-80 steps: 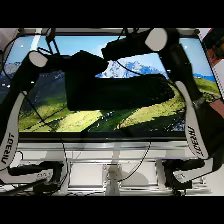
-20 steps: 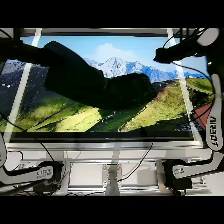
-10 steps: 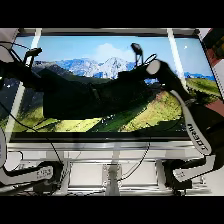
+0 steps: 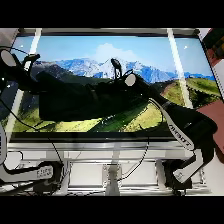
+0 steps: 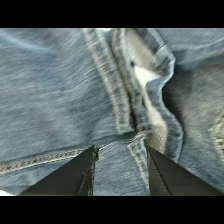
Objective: Fold the clothes and pants, and hang the long-sleeved shirts on hangers.
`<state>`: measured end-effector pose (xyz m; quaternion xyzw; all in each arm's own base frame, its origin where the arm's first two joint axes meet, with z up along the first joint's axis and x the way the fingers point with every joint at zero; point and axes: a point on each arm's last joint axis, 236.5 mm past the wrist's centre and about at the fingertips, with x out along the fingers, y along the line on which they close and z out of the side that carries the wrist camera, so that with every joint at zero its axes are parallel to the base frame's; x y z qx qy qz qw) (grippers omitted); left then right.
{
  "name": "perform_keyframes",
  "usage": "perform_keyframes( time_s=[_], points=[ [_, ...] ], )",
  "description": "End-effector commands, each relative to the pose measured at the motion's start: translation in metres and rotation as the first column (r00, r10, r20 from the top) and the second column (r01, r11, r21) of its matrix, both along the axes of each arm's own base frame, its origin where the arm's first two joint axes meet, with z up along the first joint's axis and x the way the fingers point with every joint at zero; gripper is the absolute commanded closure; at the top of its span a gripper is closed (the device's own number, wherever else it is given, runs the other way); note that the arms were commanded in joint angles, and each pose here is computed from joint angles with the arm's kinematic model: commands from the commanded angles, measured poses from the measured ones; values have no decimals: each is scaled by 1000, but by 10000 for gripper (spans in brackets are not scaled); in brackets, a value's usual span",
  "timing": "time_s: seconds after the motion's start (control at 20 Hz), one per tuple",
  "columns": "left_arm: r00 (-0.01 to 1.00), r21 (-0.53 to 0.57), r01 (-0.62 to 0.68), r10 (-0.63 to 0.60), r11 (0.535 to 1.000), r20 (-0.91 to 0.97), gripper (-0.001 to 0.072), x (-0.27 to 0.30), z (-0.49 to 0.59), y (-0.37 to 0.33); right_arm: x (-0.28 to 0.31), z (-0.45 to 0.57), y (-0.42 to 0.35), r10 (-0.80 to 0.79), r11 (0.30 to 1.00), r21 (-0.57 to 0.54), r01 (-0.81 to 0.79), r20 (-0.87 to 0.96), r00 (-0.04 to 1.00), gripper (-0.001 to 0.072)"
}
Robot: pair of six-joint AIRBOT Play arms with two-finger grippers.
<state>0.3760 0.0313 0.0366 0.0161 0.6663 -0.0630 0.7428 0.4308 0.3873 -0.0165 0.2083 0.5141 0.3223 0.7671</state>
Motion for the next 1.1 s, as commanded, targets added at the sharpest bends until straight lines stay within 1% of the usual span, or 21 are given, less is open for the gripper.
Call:
perform_keyframes(
  time_s=[0.0, 0.1, 0.2, 0.3, 0.4, 0.5, 0.55, 0.6, 0.65, 0.75, 0.8, 0.9, 1.05],
  points=[
    [997, -10, -73, 73, 997, -38, 678, -2, -33, 24, -12, -4, 23, 11, 994, 105, -2, -82, 997, 349],
    [988, -19, -116, 113, 993, -109, 679, -14, -66, 37, -23, -5, 31, 57, 991, 125, -45, -96, 994, 351],
    [985, -55, -131, 123, 990, -124, 679, -14, -91, 38, -30, -5, 38, 78, 990, 121, -67, -85, 993, 352],
    [987, -149, -108, 89, 983, -132, 678, -9, -102, 19, -27, -7, 44, 75, 992, 109, -69, -49, 996, 353],
    [993, -244, -70, 44, 967, -109, 678, -2, -100, -5, -25, -16, 48, 86, 991, 108, -79, -64, 994, 352],
    [994, -252, -60, 35, 966, -100, 677, 1, -99, -10, -24, -26, 55, 112, 989, 109, -102, -83, 990, 347],
    [994, -253, -60, 36, 966, -100, 677, 1, -99, -10, -24, -29, 59, 129, 987, 111, -118, -91, 988, 309],
    [994, -254, -60, 35, 965, -103, 662, 0, -99, -11, -24, -32, 62, 152, 984, 110, -141, -96, 984, 308],
    [994, -255, -59, 33, 965, -107, 623, -1, -99, -11, -21, -37, 63, 171, 982, 91, -162, -90, 981, 307],
    [994, -255, -60, 33, 965, -106, 415, -1, -99, -11, -10, -54, 54, 159, 987, 10, -159, -105, 982, 305],
    [994, -255, -60, 34, 965, -106, 391, -1, -99, -11, -3, -60, 46, 156, 987, -31, -160, -104, 982, 294],
    [994, -255, -60, 34, 965, -106, 391, -1, -99, -11, 10, -65, 31, 135, 985, -94, -144, -97, 986, 290],
    [994, -255, -60, 34, 965, -106, 392, -1, -99, -10, 25, -63, 16, 100, 989, -100, -110, -93, 991, 290]
  ],
)
